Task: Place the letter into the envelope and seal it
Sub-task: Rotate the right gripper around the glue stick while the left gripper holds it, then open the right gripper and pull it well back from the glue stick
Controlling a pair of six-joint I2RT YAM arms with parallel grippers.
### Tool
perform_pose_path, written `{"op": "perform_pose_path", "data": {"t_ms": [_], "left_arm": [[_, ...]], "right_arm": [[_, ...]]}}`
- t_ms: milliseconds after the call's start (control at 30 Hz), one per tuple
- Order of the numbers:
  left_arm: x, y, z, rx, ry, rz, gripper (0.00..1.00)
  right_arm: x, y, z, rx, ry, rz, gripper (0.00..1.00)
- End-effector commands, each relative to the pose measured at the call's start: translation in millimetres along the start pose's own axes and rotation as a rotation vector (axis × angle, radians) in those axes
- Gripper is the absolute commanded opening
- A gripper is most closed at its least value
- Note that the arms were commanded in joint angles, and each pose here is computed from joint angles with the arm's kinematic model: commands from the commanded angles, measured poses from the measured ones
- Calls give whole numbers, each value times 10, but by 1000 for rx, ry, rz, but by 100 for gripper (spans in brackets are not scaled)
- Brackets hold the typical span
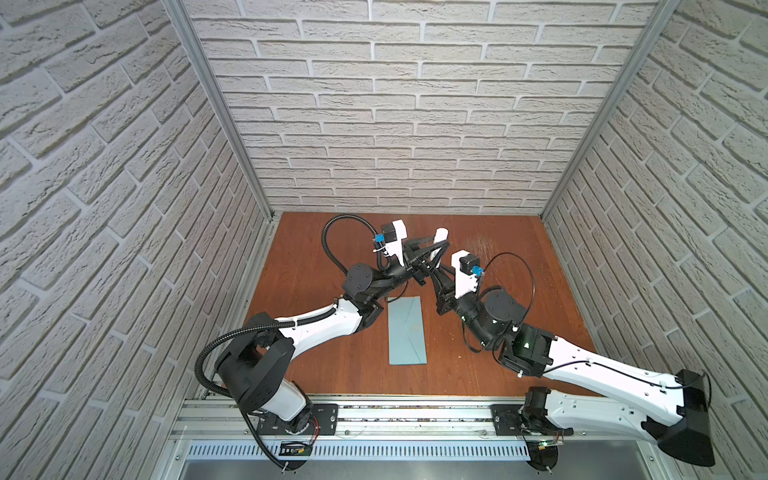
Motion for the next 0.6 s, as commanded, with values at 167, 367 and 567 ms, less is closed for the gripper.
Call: {"op": "perform_pose_path", "data": {"t_ms": [167,367,567], "left_arm": [[265,108,-398,142,-19,163,0],[307,184,-181,112,-23,131,0],[347,338,104,23,-5,-1,0]], "right_arm": [[469,223,449,-200,-4,197,16],[232,336,365,-162,61,50,19],[-34,451,335,-152,144,-52,23]]}}
Point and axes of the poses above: each gripper's point midway between its finger pads, its own y axis back along the fingers, its own x axis along the line the jaws close on, z = x × y, the point moved 10 cm from there along y, back along the fingers, and after that the axes turned 9 degrees about -y, right-handed, at the moved point
